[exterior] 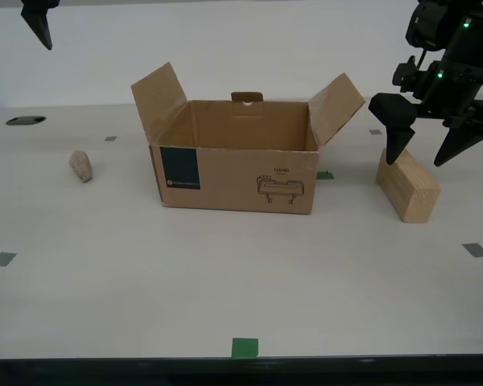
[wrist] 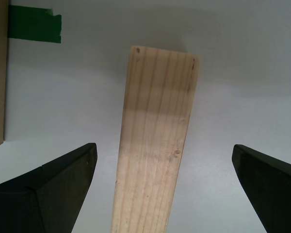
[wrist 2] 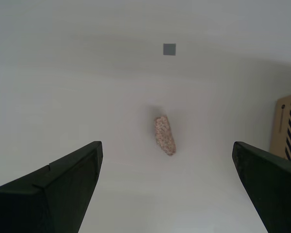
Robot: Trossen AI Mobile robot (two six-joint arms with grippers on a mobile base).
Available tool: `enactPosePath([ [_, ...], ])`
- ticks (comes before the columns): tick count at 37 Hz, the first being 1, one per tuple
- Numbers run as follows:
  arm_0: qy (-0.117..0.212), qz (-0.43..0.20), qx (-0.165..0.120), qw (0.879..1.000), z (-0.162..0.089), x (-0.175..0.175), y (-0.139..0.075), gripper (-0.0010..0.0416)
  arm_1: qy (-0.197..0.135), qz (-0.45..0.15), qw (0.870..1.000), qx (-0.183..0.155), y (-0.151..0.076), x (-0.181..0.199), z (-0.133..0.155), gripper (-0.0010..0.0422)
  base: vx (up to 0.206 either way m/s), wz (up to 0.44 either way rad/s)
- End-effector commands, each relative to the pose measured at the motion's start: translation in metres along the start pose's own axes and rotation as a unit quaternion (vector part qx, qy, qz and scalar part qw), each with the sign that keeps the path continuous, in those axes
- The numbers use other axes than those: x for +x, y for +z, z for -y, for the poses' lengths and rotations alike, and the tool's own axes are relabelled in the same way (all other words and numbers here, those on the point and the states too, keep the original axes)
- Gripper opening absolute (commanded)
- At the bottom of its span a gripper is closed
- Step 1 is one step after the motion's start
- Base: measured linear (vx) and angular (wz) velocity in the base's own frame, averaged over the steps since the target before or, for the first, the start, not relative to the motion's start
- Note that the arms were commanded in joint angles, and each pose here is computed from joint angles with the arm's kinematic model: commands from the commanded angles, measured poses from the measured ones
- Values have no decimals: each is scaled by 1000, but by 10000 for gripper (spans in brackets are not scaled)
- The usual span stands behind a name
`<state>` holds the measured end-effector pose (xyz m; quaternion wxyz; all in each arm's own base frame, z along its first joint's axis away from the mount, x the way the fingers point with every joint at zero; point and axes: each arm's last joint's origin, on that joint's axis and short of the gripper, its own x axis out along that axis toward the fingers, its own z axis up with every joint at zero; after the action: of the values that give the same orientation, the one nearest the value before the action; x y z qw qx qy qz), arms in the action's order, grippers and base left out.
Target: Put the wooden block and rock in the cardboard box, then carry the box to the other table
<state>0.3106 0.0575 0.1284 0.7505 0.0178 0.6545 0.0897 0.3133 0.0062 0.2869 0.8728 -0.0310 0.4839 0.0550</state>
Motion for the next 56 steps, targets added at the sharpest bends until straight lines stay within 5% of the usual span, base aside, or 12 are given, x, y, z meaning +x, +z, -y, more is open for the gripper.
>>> enactPosePath([
  [1, -2, 0, -1, 1000, 0, 1, -1, 389, 19, 5, 1000, -2, -4, 7, -1, 366, 0, 0],
  [13, -3, -4, 0, 1000, 1, 3, -3, 389, 16, 26, 998, -56, -26, 40, -2, 366, 0, 0],
  [29, -3, -6, 0, 1000, 0, 3, -3, 390, -11, -35, 997, -60, -20, 102, 5, 366, 0, 0],
  [56, -3, -14, 1, 1000, 1, 5, -7, 390, 5, -128, 990, -61, -21, 162, 9, 366, 0, 0],
])
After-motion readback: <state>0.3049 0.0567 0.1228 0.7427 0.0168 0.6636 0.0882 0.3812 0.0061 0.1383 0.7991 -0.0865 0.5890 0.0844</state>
